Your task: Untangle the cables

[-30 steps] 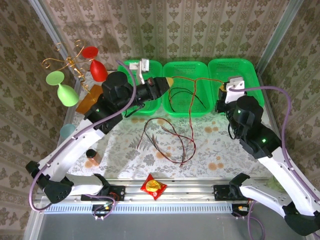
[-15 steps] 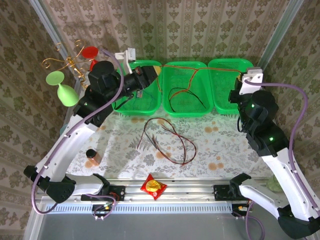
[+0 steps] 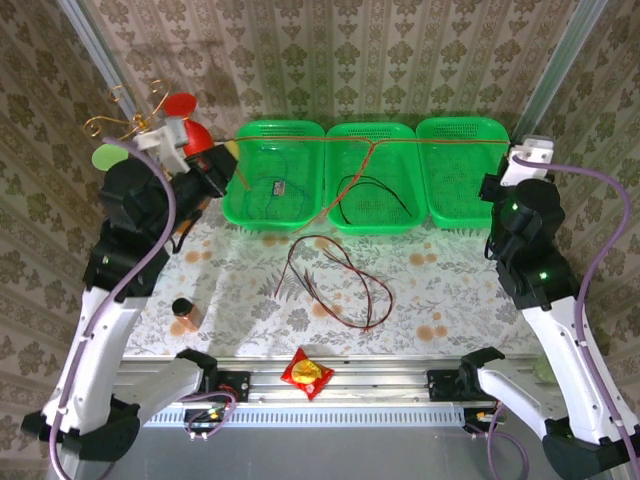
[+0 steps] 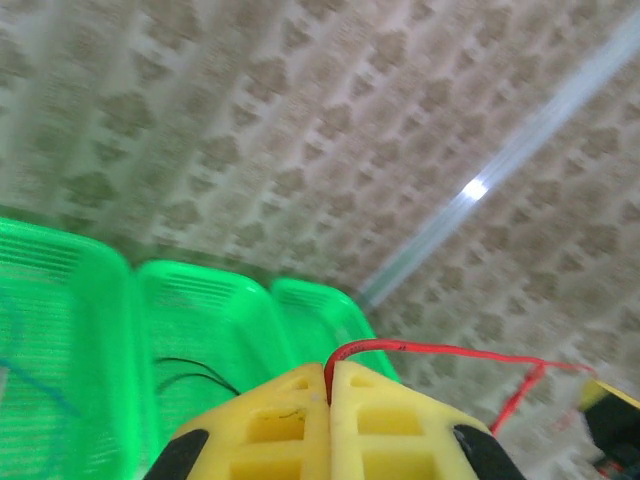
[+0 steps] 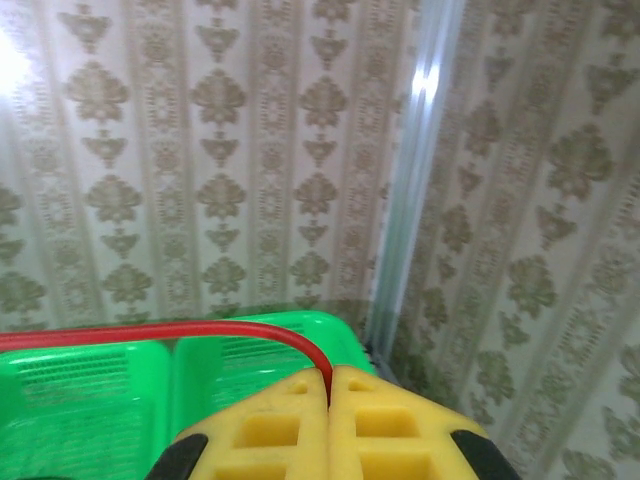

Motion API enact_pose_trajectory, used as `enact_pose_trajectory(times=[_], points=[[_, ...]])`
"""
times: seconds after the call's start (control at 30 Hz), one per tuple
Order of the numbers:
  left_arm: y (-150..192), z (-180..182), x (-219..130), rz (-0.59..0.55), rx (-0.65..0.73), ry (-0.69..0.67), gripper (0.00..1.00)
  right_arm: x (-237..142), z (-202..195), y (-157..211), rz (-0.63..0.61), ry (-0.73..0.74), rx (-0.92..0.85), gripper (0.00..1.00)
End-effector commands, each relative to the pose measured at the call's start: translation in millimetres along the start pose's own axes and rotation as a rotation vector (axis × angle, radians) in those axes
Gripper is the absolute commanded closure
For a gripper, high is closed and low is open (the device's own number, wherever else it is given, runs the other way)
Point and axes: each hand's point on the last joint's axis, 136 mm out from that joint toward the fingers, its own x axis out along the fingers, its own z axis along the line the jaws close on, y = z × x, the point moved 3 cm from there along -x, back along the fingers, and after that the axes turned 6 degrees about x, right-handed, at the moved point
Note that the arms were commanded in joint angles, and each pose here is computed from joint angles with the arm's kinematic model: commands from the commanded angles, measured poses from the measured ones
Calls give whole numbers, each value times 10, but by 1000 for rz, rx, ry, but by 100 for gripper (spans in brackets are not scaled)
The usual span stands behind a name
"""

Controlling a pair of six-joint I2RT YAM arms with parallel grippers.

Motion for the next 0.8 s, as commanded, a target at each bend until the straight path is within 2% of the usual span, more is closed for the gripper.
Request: enact_pose_trajectory(times=[0.0,0.13,0.33,0.77], points=[[-104,358,-216,-126,76,-201,100,-44,-342,-51,-48,179,69,100],[-23,721,-426,-161,96,-357,100,-43,-470,-3,-48,227,91,100],[70,1065,-672,-195,36,-482,100,-24,-610,72,-38,275,104,100],[-159,1194,-1350,-468,17,-697,100,22,-844,184,-17,344,163,100]])
